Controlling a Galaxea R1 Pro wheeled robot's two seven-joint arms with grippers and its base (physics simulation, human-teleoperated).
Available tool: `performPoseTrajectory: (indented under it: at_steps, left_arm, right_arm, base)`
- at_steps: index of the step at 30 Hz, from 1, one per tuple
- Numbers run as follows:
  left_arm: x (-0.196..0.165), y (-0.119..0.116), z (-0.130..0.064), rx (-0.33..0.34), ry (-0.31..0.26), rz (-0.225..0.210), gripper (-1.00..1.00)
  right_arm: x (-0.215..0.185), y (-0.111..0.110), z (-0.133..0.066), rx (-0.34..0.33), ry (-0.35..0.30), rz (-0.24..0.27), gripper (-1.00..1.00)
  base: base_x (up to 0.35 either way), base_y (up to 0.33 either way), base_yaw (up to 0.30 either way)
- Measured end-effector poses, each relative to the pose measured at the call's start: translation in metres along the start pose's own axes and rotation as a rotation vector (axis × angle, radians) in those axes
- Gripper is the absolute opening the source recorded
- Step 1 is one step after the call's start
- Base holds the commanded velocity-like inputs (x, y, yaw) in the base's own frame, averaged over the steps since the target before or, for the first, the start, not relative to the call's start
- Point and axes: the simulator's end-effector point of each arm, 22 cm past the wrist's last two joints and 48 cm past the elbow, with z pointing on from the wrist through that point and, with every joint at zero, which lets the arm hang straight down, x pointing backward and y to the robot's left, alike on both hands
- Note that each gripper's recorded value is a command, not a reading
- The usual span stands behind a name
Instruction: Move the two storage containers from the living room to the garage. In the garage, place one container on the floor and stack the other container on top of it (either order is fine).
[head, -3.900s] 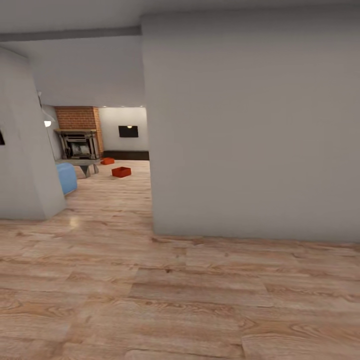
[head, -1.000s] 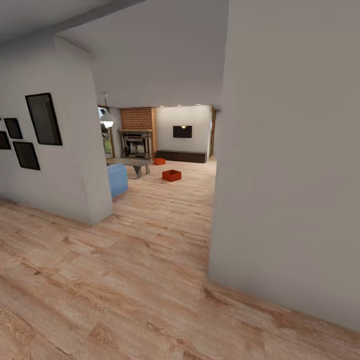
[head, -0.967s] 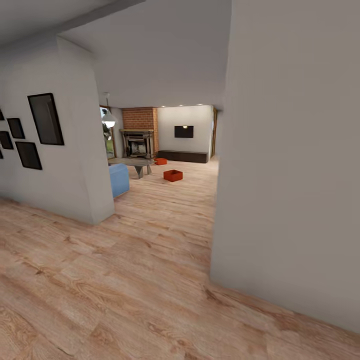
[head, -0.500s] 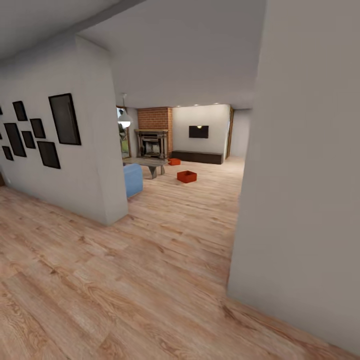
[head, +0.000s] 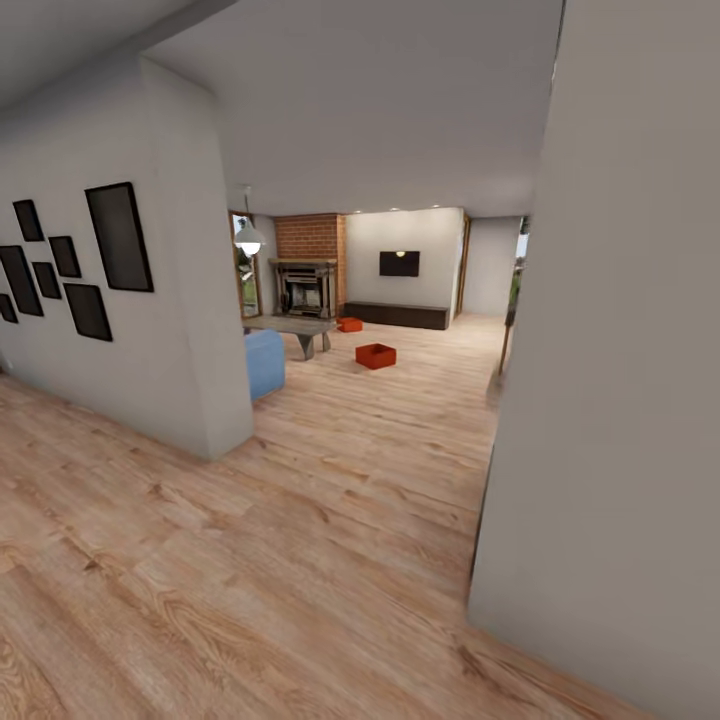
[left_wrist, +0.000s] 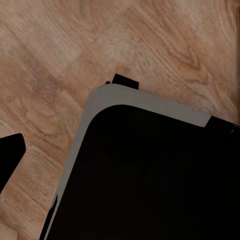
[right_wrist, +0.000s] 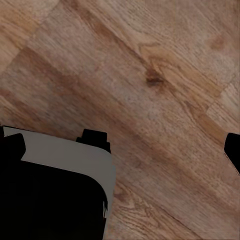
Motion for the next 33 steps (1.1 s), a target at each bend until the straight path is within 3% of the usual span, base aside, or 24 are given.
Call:
performPoseTrajectory:
  at_steps: [10,23,33]
  left_arm:
    - [0.0001,0.0,0.0,0.0,0.001,0.0,1.0]
    - [0.0003,0.0001,0.0,0.0,0.001,0.0,1.0]
    - [0.0003,0.0,0.0,0.0,0.001,0.0,1.0]
  right_arm:
    - [-0.0002,0.0009,0.0,0.0,0.0,0.004,1.0]
    - [0.0003,-0.0018,0.0,0.004,0.001,0.012,1.0]
    - [0.0006,-0.0027,0.0,0.004,0.001,0.012,1.0]
  base:
    - [0.326,0.0,0.014]
    - [0.326,0.0,0.258]
    - [0.326,0.0,0.035]
